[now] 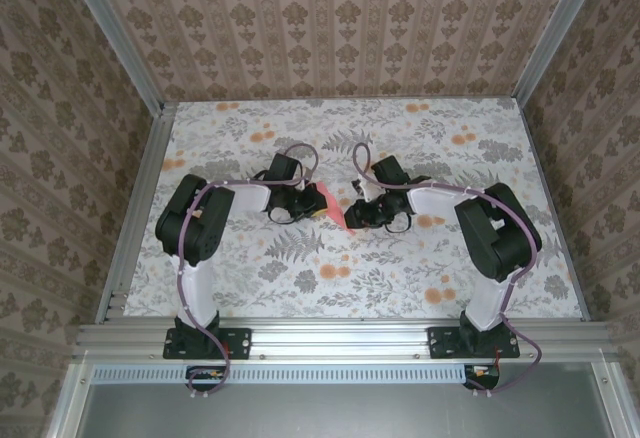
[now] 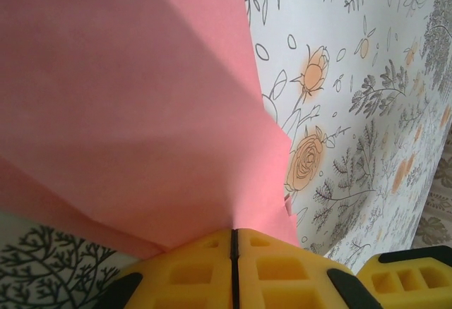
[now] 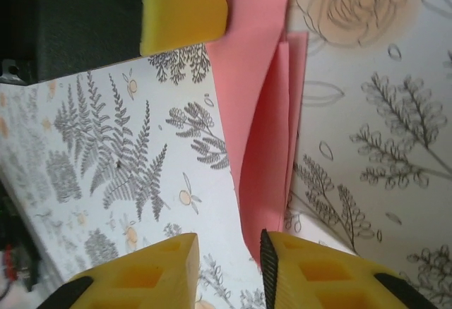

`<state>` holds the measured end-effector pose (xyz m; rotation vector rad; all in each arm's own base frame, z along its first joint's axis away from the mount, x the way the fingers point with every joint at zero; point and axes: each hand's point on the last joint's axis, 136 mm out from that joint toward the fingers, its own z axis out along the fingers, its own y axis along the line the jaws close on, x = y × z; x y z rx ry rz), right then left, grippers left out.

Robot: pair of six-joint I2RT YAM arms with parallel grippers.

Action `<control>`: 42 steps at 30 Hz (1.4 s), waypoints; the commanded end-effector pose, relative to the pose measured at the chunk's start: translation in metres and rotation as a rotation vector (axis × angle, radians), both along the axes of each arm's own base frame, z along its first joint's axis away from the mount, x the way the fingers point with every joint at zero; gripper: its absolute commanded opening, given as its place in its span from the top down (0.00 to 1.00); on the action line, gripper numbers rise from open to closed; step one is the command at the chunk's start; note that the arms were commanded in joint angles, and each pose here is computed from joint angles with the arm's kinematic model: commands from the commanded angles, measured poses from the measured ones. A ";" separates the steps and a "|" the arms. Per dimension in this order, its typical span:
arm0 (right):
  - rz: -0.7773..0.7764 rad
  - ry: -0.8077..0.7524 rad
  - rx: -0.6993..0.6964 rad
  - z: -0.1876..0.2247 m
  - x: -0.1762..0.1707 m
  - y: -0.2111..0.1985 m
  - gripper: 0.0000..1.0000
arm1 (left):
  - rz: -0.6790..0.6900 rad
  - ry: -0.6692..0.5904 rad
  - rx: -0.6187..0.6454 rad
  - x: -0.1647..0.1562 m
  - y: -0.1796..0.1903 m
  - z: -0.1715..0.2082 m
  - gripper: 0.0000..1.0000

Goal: Fold a paper plane with a square sheet of paper (pick it up from the middle)
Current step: Fold the wing for the fifth time at the center of the table.

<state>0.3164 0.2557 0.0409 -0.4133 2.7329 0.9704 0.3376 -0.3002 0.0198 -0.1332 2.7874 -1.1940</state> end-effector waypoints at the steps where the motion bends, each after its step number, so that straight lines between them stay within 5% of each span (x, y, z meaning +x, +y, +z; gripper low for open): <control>1: 0.021 -0.096 -0.132 0.003 0.009 -0.005 0.66 | 0.052 0.126 0.164 -0.014 0.030 -0.047 0.90; 19: 0.152 -0.141 -0.204 -0.018 0.006 0.001 0.69 | 0.043 0.153 0.194 -0.014 0.031 -0.049 0.90; 42: 0.128 -0.066 -0.169 -0.026 -0.001 -0.002 0.94 | 0.039 0.168 0.205 -0.016 0.036 -0.054 0.90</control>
